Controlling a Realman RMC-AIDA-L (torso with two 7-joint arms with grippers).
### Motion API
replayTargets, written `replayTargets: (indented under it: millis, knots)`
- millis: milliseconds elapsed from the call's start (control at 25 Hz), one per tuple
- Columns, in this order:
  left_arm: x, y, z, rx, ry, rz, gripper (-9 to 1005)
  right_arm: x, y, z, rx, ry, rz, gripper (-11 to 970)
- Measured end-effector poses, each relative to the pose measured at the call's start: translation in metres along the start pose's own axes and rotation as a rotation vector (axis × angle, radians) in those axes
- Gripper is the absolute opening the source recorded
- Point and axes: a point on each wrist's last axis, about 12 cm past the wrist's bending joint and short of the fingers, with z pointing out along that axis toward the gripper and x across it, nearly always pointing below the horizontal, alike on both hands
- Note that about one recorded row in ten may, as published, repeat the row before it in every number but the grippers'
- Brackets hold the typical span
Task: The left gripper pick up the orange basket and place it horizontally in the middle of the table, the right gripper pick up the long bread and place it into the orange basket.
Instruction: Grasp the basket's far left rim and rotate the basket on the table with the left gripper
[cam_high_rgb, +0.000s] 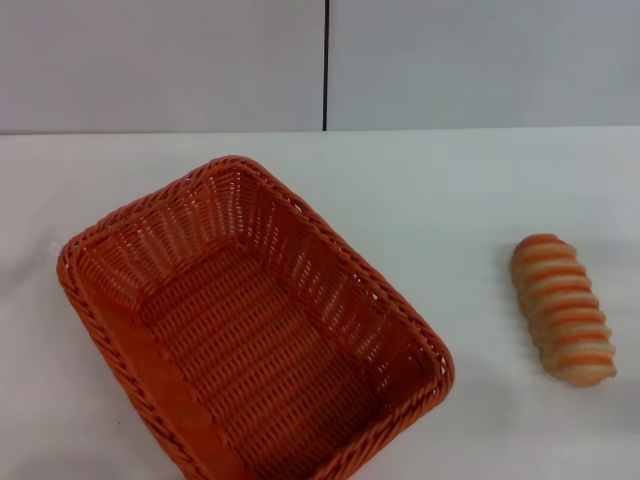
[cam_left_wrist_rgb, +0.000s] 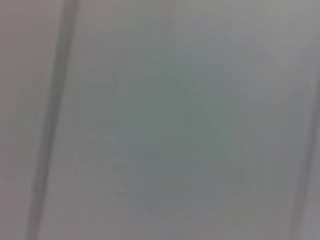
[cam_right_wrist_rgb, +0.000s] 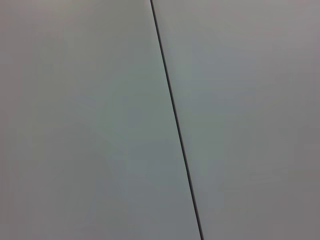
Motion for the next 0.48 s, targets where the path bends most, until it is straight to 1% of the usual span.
replayTargets:
  millis: [40, 80, 160, 200, 240, 280, 320, 360, 400, 480]
  knots:
    - [-0.01, 0.001, 0.008, 0.04, 0.052, 0.017, 805, 0.001, 0.0, 0.0, 0.003, 0.006, -0.001, 598]
    - [-0.029, 0.0, 0.023, 0.104, 0.153, 0.067, 804, 0.001, -0.001, 0.0, 0.003, 0.009, -0.002, 598]
    - [-0.045, -0.003, 0.037, 0.148, 0.236, 0.11, 804, 0.001, -0.001, 0.0, 0.004, 0.009, -0.004, 598]
    - [-0.045, -0.003, 0.037, 0.148, 0.236, 0.11, 803, 0.001, -0.001, 0.0, 0.004, 0.009, -0.004, 598]
    - [-0.062, -0.009, 0.054, 0.193, 0.328, 0.16, 803, 0.0, -0.002, 0.0, 0.005, 0.005, -0.008, 598]
    - [-0.069, -0.013, 0.061, 0.206, 0.365, 0.18, 803, 0.0, -0.002, 0.0, 0.005, 0.003, -0.009, 598]
    - [-0.069, -0.013, 0.061, 0.206, 0.365, 0.18, 802, 0.0, -0.002, 0.0, 0.005, 0.002, -0.009, 598]
    - [-0.08, -0.02, 0.075, 0.225, 0.446, 0.223, 802, 0.0, -0.002, 0.0, 0.006, 0.002, -0.01, 598]
    - [-0.08, -0.02, 0.075, 0.225, 0.446, 0.223, 802, 0.0, -0.002, 0.0, 0.006, 0.002, -0.01, 598]
    - [-0.088, -0.03, 0.09, 0.243, 0.523, 0.258, 801, 0.0, -0.003, -0.002, 0.009, 0.005, -0.011, 598]
